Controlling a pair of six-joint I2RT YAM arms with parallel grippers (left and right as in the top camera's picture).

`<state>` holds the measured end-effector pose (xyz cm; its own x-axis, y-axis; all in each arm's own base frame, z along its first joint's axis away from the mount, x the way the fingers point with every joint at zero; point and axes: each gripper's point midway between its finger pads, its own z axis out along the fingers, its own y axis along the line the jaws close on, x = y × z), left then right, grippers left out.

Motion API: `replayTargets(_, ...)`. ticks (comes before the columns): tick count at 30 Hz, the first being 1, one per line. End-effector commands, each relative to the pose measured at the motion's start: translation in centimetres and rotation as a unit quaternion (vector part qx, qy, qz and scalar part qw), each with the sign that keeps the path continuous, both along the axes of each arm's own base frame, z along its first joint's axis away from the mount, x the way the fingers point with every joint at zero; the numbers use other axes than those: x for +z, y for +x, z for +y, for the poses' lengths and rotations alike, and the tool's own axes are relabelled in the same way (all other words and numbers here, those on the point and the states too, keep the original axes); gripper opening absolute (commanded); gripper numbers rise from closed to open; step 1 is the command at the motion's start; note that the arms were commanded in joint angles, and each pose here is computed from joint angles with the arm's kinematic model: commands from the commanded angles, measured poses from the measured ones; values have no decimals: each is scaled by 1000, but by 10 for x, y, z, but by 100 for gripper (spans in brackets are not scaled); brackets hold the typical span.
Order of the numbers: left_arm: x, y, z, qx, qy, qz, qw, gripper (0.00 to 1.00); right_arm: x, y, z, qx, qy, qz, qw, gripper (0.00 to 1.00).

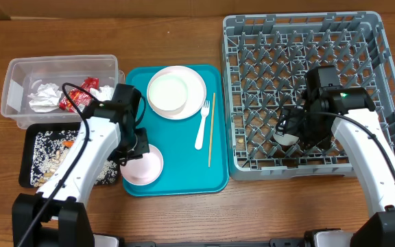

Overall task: Sort waste into correct bins and load items into the dishwasher
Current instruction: 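Hold the cup in the rack with the right gripper while left grasps bowl, then grasp the pink bowl rim with the left gripper and lift it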

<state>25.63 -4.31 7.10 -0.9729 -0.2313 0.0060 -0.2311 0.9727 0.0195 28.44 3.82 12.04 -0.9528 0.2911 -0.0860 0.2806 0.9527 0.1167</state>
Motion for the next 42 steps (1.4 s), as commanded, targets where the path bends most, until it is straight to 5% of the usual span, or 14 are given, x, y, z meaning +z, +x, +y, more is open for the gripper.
replayTargets(1,11,3,22,14,31,-6,999,45,-3,-2,3,2,4,5,1000,87)
replayTargets(2,11,0,25,15,34,0,999,55,-3,-2,3,2,4,5,1000,88)
replayTargets(5,9,-2,29,-7,35,4,999,62,-3,-2,3,2,4,5,1000,88)
replayTargets(28,-43,-28,32,-14,36,24,999,57,-3,-2,3,2,4,5,1000,88)
replayTargets(42,-41,-21,8,-17,-32,12,999,26,-3,-2,3,2,4,4,1000,88)
